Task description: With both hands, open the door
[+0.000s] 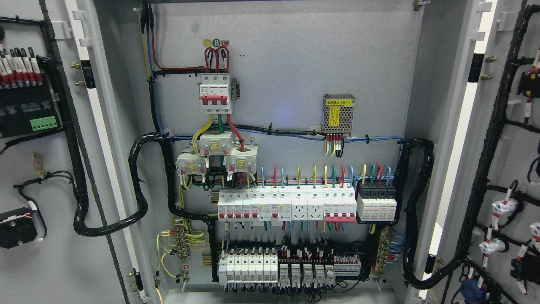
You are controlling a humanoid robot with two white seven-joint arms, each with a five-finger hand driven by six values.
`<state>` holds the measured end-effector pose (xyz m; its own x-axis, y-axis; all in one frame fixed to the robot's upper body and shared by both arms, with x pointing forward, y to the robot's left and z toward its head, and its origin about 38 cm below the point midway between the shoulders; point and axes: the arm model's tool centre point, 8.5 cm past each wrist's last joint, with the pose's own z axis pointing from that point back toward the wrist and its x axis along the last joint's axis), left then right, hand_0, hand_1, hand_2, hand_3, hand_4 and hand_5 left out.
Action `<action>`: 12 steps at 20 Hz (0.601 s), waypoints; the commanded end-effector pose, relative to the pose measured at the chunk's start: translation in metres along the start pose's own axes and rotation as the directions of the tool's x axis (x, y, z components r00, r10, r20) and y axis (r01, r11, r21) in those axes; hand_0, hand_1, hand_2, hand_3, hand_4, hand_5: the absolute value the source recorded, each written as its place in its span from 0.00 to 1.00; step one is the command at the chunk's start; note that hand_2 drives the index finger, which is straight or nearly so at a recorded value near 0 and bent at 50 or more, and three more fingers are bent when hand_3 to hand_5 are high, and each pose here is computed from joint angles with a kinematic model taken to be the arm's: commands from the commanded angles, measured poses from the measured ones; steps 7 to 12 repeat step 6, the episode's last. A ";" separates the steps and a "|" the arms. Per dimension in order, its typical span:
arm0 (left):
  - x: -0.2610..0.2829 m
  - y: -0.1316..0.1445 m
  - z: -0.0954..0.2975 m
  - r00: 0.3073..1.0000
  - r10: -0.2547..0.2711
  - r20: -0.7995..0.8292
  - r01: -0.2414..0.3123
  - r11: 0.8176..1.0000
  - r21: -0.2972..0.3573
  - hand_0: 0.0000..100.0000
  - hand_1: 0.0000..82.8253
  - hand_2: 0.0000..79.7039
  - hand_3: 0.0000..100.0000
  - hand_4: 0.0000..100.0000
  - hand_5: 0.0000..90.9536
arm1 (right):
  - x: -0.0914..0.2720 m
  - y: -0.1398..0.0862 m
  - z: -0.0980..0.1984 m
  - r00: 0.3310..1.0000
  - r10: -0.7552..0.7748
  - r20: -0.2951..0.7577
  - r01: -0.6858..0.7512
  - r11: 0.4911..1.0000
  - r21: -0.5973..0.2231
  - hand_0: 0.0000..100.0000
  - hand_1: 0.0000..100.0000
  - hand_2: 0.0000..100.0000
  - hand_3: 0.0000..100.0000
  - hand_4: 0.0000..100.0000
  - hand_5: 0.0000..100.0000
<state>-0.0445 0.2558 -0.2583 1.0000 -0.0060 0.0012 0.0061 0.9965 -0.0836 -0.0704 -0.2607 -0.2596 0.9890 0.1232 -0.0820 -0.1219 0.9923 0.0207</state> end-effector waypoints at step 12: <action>0.019 -0.020 -0.005 0.999 -0.004 0.054 0.006 1.000 -0.029 0.00 0.00 0.00 0.00 0.00 0.00 | 0.005 0.019 -0.001 1.000 0.003 0.014 -0.004 0.999 0.037 0.38 0.00 0.00 0.00 0.00 0.00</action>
